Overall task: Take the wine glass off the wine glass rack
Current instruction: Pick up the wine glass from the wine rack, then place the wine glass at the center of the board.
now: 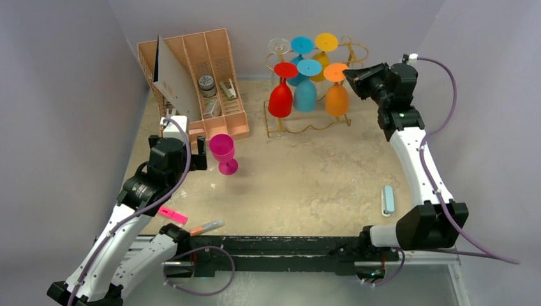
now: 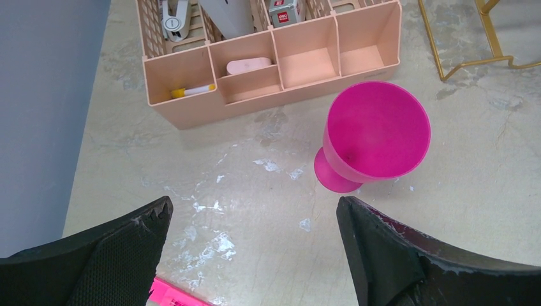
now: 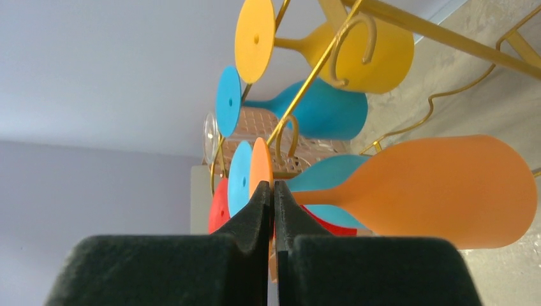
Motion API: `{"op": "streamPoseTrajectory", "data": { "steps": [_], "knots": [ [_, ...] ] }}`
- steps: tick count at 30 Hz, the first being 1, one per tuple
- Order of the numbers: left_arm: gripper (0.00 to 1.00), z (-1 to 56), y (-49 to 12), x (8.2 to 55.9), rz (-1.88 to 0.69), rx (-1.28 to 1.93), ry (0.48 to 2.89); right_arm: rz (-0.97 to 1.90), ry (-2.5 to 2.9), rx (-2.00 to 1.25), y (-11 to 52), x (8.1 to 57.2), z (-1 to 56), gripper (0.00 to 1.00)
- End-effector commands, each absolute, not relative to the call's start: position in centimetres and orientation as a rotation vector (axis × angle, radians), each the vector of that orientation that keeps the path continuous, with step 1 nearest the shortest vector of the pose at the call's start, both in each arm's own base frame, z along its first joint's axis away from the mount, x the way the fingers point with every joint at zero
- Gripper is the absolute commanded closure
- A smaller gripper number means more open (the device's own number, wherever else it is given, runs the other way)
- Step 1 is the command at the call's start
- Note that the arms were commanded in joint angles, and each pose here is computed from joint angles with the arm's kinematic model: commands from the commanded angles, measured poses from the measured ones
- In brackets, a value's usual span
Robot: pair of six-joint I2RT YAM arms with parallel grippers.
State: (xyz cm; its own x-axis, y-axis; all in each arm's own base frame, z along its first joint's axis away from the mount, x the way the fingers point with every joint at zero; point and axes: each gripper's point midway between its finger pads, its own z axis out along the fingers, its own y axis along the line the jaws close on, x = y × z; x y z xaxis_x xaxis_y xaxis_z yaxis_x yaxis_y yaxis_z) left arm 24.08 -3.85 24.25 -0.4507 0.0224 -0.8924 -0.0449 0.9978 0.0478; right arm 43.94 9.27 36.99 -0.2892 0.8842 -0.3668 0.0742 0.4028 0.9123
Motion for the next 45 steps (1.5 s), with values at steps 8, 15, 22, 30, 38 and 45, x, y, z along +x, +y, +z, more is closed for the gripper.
{"op": "streamPoseTrajectory", "data": {
  "steps": [8, 15, 22, 30, 38, 45],
  "knots": [
    [0.01, 24.6, -4.0, 24.4, 0.064, -0.022, 2.021, 1.113, 1.708, 0.554, 11.9, 38.2, 38.4, 1.0],
    [0.0, 25.2, -6.3, 24.5, -0.069, 0.056, 2.002, 1.245, 1.766, 0.26, 14.8, 33.4, 36.9, 1.0],
    [0.0, 29.0, -13.4, 21.6, -0.555, 0.247, 1.966, 1.413, 1.82, -0.007, 17.9, 28.2, 32.5, 1.0],
    [0.07, 31.7, -22.1, 18.2, -1.216, 0.461, 1.873, 1.512, 1.832, -0.402, 22.4, 23.2, 31.0, 1.0],
    [0.13, 30.2, -27.1, 16.2, -1.361, 0.645, 1.946, 1.562, 1.701, -0.664, 24.4, 18.4, 32.3, 1.0],
    [0.23, 31.0, -29.6, 16.1, -1.458, 0.656, 1.88, 1.561, 1.68, -0.714, 24.9, 17.1, 32.2, 1.0]
  ]
}}
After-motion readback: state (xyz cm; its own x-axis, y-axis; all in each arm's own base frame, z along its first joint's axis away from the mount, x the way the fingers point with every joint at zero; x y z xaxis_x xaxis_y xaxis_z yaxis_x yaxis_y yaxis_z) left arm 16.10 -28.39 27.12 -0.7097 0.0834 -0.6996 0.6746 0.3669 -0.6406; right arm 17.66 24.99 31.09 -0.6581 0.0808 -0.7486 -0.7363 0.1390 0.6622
